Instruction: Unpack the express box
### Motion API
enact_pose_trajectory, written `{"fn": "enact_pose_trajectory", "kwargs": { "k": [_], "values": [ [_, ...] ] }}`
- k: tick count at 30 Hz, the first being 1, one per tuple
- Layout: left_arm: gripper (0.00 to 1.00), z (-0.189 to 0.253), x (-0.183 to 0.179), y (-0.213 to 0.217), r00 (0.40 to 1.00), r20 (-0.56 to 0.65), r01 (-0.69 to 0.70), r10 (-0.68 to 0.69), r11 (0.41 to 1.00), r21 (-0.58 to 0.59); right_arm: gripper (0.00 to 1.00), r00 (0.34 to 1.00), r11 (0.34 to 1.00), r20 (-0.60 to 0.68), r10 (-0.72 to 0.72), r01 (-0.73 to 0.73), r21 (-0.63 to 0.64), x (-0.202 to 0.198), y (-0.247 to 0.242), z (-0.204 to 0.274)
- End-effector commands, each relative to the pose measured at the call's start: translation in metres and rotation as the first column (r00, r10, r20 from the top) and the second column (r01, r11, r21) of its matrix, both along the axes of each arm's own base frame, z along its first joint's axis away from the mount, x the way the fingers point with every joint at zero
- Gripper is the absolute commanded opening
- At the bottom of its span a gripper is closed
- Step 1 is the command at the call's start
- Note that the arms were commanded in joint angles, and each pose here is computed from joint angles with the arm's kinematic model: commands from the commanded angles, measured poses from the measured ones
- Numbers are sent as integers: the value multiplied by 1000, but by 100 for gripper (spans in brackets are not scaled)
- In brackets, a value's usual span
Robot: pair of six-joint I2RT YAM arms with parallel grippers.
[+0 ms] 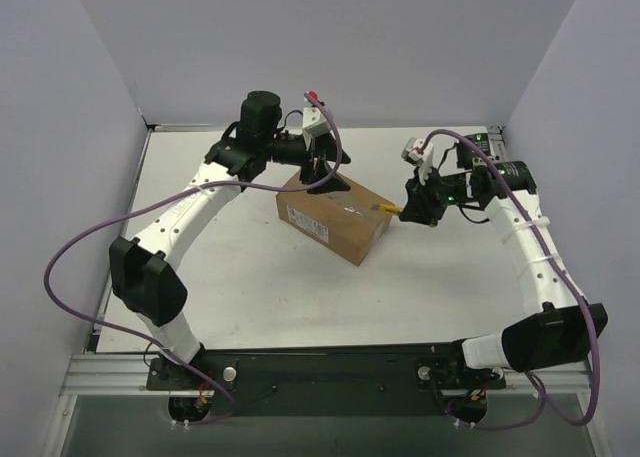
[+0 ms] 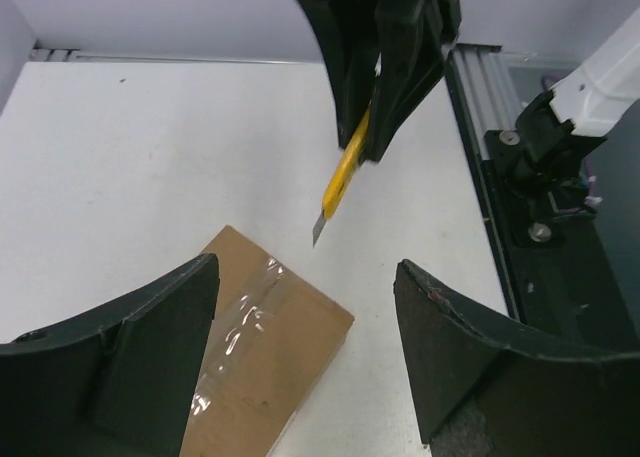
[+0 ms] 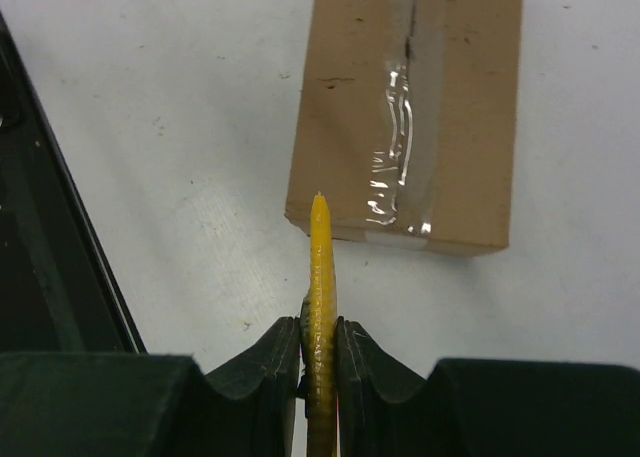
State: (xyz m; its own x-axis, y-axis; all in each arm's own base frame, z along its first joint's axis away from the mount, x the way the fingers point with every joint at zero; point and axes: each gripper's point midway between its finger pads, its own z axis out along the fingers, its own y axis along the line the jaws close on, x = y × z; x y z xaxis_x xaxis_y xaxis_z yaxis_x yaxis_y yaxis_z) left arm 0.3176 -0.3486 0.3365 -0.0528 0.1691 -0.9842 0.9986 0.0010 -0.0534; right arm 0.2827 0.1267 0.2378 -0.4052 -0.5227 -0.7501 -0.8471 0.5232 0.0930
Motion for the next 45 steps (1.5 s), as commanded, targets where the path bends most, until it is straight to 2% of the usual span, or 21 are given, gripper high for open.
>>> {"fn": "enact_pose_trajectory", "kwargs": {
  "k": [1,2,5,12,17,22,24,25,28,29,31,33,34,35,36,37,38,40,42,45],
  "values": [
    [77,-7,-18,-12,973,-190,130,-132,991,-21,0,974,975,48,220,-221,16,-12,36,12],
    [77,-12,-18,-15,962,-238,131,-132,991,-20,0,971,971,39,236,-237,16,-12,42,10],
    [75,-20,-24,-18,953,-254,161,-163,987,-27,0,974,974,26,226,-226,29,-8,49,13],
    [74,-45,-41,-27,942,-268,206,-201,979,-11,0,970,970,52,238,-239,30,-9,68,30],
    [69,-48,-40,-42,941,-261,215,-215,976,-31,0,970,971,38,239,-240,21,-11,75,29],
    [44,-49,-45,-54,930,-273,246,-246,969,-37,0,972,972,41,233,-234,26,-11,77,33],
    [38,-53,-46,-54,925,-283,256,-255,966,-35,0,974,975,46,222,-223,22,-10,76,34],
    [32,-55,-46,-54,923,-284,262,-261,964,-34,0,974,975,51,221,-222,23,-10,75,35],
    [24,-55,-47,-54,917,-289,276,-274,961,-33,0,978,978,42,207,-208,33,-13,75,38],
    [13,-54,-49,-54,914,-288,288,-287,957,-39,0,977,977,42,207,-209,36,-14,75,38],
    [0,-52,-50,-55,906,-307,293,-293,955,-46,0,981,981,33,189,-190,36,-14,74,38],
    [0,-40,-48,-53,903,-291,302,-315,949,-89,19,989,988,46,143,-145,46,-7,69,45],
    [0,-28,-52,-50,865,-393,291,-311,950,-112,28,997,991,20,77,-78,111,-7,69,60],
    [0,-2,-47,-51,903,-234,318,-361,926,-202,43,999,984,31,39,-43,172,1,69,75],
    [0,-2,-45,-44,898,-255,299,-358,923,-240,51,999,969,10,-43,40,243,13,54,88],
    [0,15,-50,-38,866,-329,291,-376,915,-280,67,996,938,-48,-73,85,336,8,55,105],
    [0,16,-46,-39,860,-361,275,-362,922,-271,77,995,918,-7,-101,95,385,17,52,120],
    [0,28,-47,-37,869,-331,275,-368,915,-294,78,989,893,14,-146,126,432,16,46,134],
    [0,37,-43,-40,869,-351,239,-350,916,-321,79,985,881,67,-161,113,460,18,46,145],
    [0,46,-38,-42,874,-351,208,-336,912,-354,77,989,864,28,-144,112,490,16,51,139]
  ]
}}
